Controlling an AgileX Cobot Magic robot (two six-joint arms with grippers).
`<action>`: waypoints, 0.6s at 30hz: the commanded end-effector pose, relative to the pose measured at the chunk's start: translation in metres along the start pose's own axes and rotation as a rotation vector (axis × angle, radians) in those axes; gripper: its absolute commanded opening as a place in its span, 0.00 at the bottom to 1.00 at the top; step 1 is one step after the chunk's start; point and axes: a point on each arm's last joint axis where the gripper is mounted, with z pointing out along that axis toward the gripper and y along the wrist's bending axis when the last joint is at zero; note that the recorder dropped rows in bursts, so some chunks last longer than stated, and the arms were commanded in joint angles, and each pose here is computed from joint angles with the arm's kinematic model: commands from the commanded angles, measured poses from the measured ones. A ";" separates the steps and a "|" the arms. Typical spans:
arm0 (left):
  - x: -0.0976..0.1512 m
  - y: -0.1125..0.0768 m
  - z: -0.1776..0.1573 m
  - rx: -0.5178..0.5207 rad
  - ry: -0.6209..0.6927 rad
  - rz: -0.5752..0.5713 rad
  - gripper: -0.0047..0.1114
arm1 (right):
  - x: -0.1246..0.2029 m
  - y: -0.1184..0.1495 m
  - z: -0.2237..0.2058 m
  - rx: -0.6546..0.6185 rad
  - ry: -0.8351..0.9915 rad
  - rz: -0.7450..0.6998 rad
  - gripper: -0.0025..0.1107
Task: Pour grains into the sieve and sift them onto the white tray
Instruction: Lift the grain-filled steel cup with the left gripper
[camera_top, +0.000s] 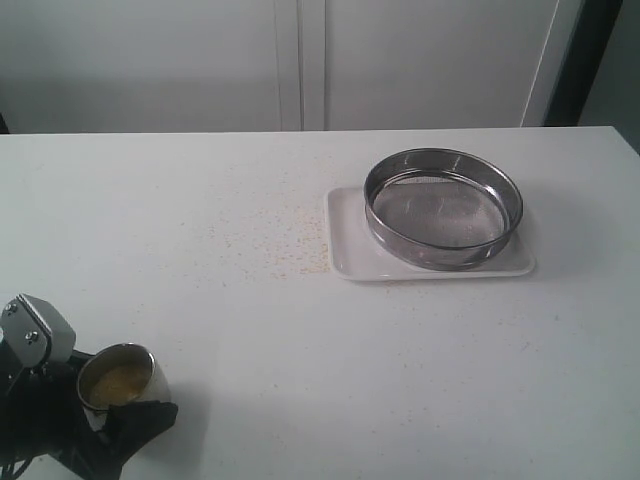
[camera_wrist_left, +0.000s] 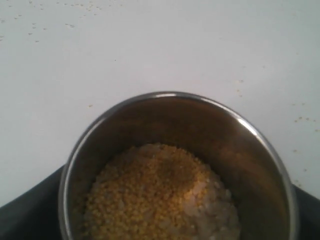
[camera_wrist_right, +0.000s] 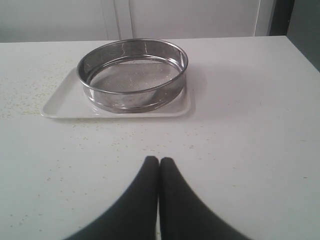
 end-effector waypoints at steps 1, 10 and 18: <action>0.001 0.001 0.000 -0.019 0.005 -0.012 0.38 | 0.001 0.000 0.000 0.003 -0.008 -0.001 0.02; 0.001 0.000 0.000 -0.004 0.008 0.002 0.04 | 0.001 0.000 0.000 0.003 -0.008 -0.001 0.02; -0.001 0.000 0.000 0.000 -0.018 -0.001 0.04 | 0.001 0.000 0.000 0.003 -0.008 -0.001 0.02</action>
